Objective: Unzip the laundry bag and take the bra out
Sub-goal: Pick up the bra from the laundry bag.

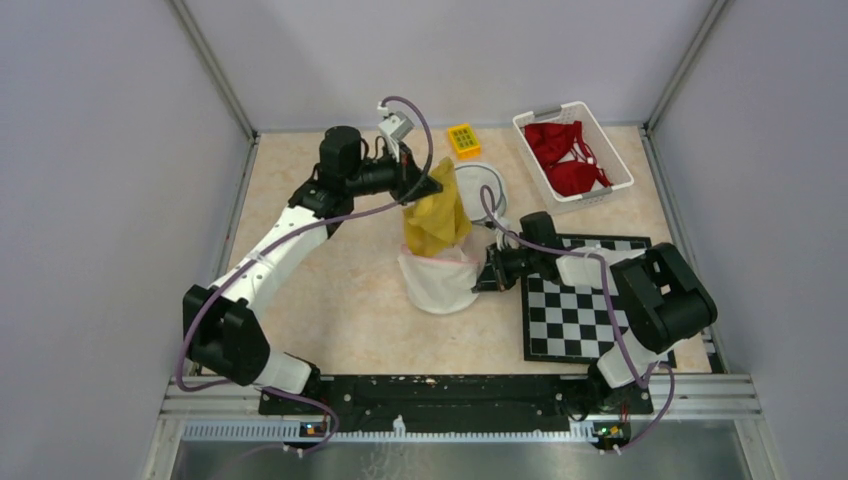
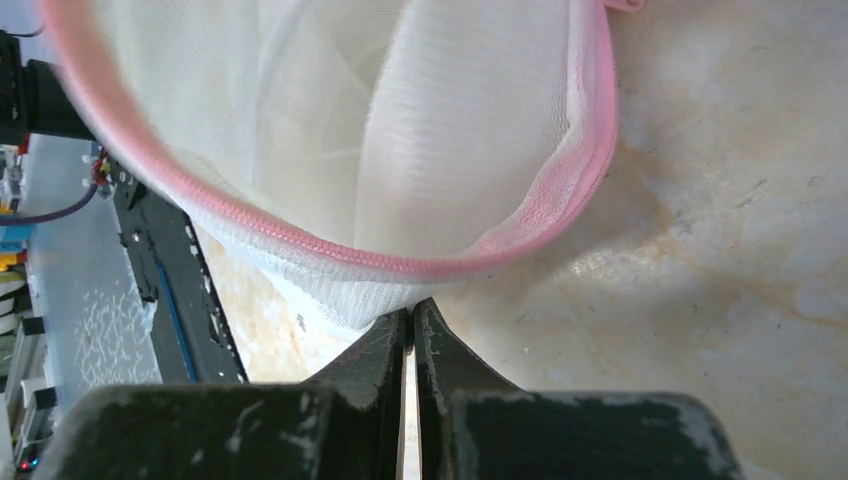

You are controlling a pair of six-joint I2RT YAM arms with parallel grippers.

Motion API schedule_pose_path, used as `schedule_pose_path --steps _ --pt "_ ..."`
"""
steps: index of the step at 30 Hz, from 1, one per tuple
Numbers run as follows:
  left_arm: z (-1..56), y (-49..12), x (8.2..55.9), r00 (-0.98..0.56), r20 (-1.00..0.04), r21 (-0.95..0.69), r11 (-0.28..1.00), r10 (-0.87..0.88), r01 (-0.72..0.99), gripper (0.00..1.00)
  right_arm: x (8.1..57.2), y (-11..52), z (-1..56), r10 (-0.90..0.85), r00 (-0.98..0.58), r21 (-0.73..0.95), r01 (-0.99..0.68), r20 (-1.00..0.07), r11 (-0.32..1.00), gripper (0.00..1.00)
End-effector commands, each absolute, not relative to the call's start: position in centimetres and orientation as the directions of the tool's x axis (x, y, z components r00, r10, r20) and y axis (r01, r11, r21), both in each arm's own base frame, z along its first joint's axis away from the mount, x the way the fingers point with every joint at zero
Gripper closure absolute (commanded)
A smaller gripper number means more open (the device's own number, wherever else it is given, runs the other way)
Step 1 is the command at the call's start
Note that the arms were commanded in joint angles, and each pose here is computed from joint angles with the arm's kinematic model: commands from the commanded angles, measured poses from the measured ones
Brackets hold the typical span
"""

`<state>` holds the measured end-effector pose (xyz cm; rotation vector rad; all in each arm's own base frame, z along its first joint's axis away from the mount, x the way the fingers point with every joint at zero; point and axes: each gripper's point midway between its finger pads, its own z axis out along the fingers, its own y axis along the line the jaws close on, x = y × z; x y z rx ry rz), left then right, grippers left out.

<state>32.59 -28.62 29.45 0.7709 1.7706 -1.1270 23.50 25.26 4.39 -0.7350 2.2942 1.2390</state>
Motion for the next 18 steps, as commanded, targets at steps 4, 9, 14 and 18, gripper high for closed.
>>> schedule_pose_path --steps 4,9,14,18 --pt "37.1 -28.1 32.8 -0.33 -0.936 -0.353 0.288 -0.126 0.89 1.0 25.9 26.1 7.2 -0.25 -0.672 0.529 -0.718 -0.698 0.453 0.94" --pt "38.5 -27.5 32.1 -0.272 -0.957 -0.29 0.304 -0.1 0.908 1.0 25.9 25.9 10.2 -0.242 -0.626 0.493 -0.753 -0.742 0.436 0.62" --pt "39.5 -26.5 32.2 -0.249 -0.96 -0.279 0.388 -0.126 0.878 1.0 26.4 25.3 16.1 -0.255 -0.544 0.412 -0.805 -0.799 0.428 0.51" --pt "39.8 -26.0 32.6 -0.276 -0.948 -0.318 0.433 -0.16 0.843 0.96 27.1 25.4 22.6 -0.245 -0.477 0.352 -0.837 -0.844 0.418 0.45"
